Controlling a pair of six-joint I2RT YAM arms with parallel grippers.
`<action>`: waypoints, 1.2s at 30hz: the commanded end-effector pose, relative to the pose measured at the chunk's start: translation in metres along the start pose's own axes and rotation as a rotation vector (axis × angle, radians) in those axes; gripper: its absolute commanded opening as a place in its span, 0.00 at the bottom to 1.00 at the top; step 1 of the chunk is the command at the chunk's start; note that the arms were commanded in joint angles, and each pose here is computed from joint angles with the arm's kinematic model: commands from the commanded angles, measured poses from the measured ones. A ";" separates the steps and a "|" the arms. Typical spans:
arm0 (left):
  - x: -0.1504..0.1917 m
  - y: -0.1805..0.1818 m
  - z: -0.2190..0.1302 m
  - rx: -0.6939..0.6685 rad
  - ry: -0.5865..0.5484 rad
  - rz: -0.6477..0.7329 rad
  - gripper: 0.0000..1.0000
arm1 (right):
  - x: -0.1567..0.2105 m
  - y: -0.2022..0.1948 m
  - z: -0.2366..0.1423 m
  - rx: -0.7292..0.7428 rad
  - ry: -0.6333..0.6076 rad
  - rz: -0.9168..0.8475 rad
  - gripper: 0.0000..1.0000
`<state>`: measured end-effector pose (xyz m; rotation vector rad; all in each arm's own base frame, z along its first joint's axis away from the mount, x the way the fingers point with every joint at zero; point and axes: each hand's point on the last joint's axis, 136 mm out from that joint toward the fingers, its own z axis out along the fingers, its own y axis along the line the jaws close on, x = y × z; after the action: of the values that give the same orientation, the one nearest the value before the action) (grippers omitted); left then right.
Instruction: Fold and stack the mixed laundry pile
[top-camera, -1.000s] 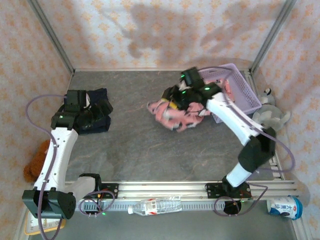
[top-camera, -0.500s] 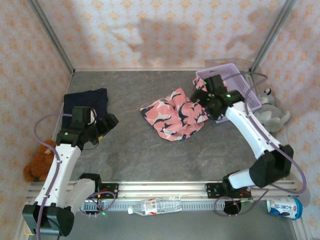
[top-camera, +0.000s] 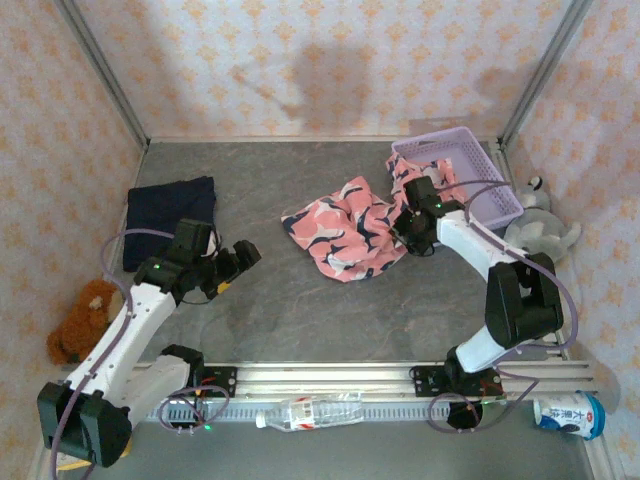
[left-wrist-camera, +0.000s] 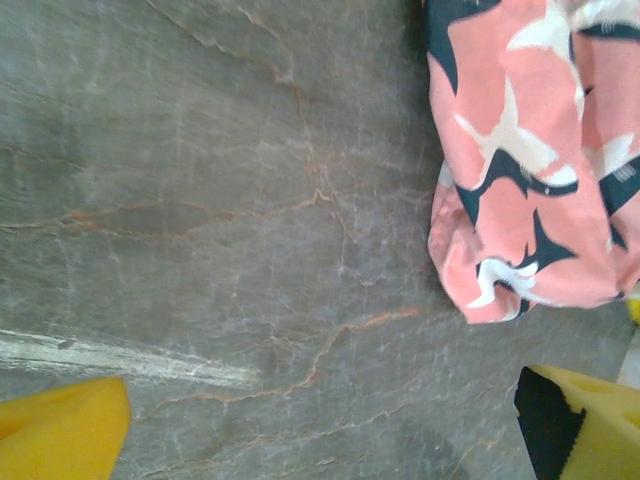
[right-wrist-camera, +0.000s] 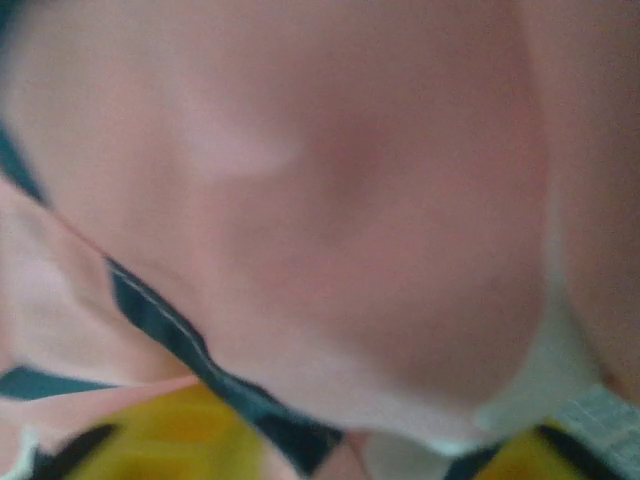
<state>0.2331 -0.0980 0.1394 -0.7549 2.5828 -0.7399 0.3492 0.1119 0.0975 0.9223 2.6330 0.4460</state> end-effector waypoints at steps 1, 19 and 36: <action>-0.008 -0.016 -0.005 0.009 -0.041 0.033 1.00 | -0.042 0.056 -0.062 -0.173 -0.196 -0.062 0.00; -0.030 -0.027 -0.027 -0.044 -0.129 0.128 1.00 | 0.049 0.128 -0.255 -0.567 -0.150 -0.219 0.00; -0.015 -0.031 -0.018 0.014 -0.088 0.081 1.00 | 0.023 0.179 -0.022 -0.243 0.084 -0.249 0.74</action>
<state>0.2559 -0.0987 0.1782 -0.6433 2.5144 -0.6345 0.4307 0.2554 0.1387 0.5583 2.7258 0.6475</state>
